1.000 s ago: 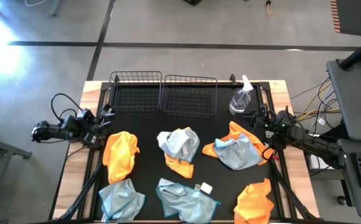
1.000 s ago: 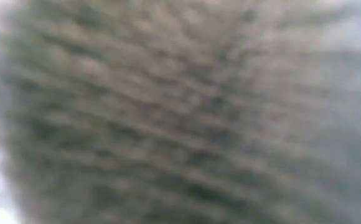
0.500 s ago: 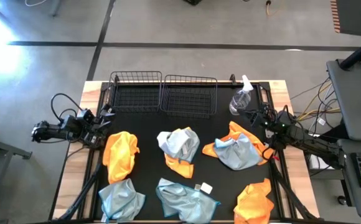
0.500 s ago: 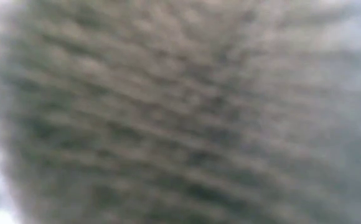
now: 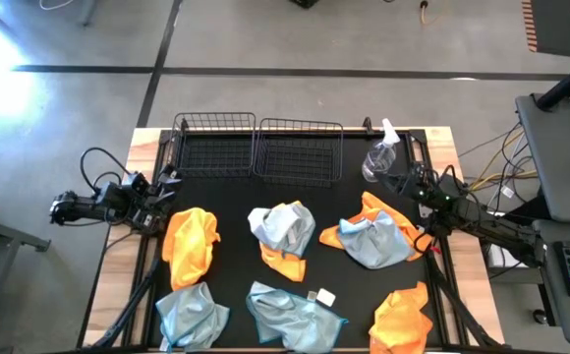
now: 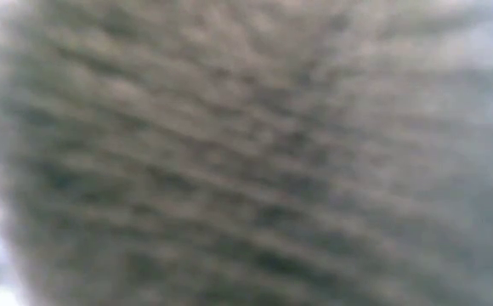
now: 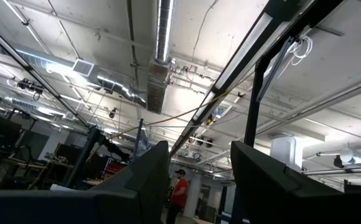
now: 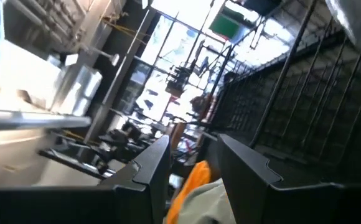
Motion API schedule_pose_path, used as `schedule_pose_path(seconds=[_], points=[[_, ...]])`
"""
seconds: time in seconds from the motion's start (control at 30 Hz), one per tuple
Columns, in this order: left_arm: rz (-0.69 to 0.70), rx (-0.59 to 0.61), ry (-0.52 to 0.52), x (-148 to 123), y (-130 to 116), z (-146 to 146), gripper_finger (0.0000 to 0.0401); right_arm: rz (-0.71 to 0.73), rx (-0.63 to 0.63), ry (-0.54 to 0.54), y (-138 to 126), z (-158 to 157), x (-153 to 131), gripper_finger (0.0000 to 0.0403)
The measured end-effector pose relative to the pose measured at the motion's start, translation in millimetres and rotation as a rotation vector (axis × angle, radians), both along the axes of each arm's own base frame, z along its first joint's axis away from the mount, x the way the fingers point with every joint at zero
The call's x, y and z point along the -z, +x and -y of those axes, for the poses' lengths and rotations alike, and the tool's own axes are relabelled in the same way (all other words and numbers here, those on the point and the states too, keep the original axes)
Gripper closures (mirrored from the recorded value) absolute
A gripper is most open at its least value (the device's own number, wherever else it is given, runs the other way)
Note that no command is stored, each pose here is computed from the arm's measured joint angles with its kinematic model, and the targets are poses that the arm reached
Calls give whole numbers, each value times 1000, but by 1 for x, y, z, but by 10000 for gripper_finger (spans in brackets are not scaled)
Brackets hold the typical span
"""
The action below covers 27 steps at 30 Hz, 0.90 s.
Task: Sort microfiber towel by color & place in baskets
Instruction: Put the yellow microfiber cloth into the left black wire basket
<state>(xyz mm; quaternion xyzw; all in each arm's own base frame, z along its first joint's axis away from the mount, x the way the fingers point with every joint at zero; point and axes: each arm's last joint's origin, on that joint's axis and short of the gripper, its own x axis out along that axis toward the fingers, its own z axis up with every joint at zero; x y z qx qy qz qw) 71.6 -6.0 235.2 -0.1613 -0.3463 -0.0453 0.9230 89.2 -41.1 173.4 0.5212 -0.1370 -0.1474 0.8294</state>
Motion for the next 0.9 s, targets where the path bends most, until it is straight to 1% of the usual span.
schedule_pose_path(seconds=[0.13, 0.33, 0.5, 0.6, 0.7, 0.8, 0.9], points=[[0, -1, 0, 0, 0, 0, 243, 1, -33, 2, 0, -1, 0, 277], [-1, -43, 30, 0, 0, 0, 243, 4, -33, 11, 0, -1, 0, 277], [-1, -55, 33, 0, 0, -1, 243, 1, -33, 10, 0, -1, 0, 277], [-6, -106, 53, 0, 0, -1, 243, 0, -33, 10, 0, -1, 0, 277], [-5, -131, 80, 0, 0, -1, 243, -1, -31, 7, 0, -1, 0, 277], [-7, -212, 116, -1, -1, -3, 243, -3, -20, 1, 0, -1, 0, 277], [-21, -263, 103, 0, -1, -4, 243, -3, 16, 3, 0, 0, 0, 277]])
